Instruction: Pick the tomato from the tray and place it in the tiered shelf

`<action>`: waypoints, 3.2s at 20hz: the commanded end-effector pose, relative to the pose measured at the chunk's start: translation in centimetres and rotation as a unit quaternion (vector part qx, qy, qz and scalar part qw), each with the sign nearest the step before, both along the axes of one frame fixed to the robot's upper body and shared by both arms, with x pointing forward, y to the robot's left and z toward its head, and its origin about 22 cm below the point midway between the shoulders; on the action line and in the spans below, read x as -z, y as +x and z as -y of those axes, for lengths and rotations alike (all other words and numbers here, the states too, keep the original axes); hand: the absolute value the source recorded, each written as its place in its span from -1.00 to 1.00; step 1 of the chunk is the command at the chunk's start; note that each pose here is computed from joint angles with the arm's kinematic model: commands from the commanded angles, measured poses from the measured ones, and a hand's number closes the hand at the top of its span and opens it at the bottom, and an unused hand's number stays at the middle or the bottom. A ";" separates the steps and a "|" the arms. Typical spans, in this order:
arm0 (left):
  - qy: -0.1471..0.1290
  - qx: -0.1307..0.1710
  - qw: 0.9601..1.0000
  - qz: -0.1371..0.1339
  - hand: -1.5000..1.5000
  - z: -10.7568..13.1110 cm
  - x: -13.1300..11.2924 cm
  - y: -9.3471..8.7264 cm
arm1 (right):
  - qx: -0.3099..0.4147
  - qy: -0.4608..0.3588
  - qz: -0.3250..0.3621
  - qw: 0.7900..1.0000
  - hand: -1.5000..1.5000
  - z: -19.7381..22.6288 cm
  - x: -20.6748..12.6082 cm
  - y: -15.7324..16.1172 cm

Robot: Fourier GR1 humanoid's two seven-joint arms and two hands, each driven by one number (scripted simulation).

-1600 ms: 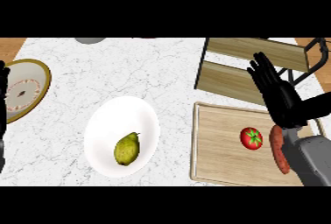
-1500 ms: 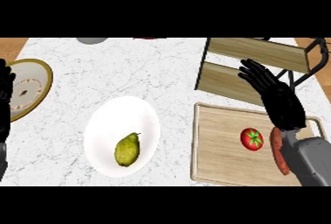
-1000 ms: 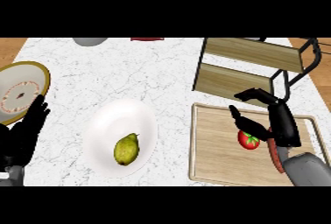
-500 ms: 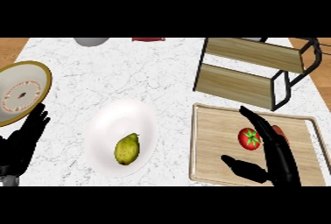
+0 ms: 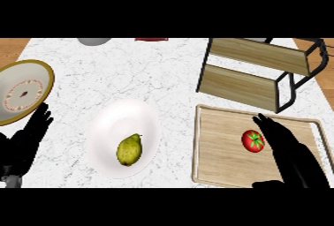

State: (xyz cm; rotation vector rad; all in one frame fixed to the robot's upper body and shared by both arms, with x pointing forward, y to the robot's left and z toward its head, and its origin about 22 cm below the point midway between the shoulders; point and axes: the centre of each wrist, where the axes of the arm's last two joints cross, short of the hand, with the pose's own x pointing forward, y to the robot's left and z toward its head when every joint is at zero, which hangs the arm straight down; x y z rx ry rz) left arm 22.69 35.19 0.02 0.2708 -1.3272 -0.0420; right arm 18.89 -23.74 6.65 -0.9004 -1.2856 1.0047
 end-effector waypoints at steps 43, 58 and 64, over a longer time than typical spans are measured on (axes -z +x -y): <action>-0.002 0.010 1.000 -0.005 0.00 0.6 0.0 -0.4 | 0.005 -0.182 -0.153 0.971 1.00 2.3 6.9 8.5; -0.001 0.003 1.000 0.002 0.00 -2.4 -0.8 -0.9 | -0.026 -0.202 -0.037 0.978 1.00 1.6 3.8 7.2; -0.003 0.011 1.000 -0.006 0.00 0.3 1.4 0.5 | -0.035 -0.075 -0.022 0.996 1.00 -10.6 0.2 9.0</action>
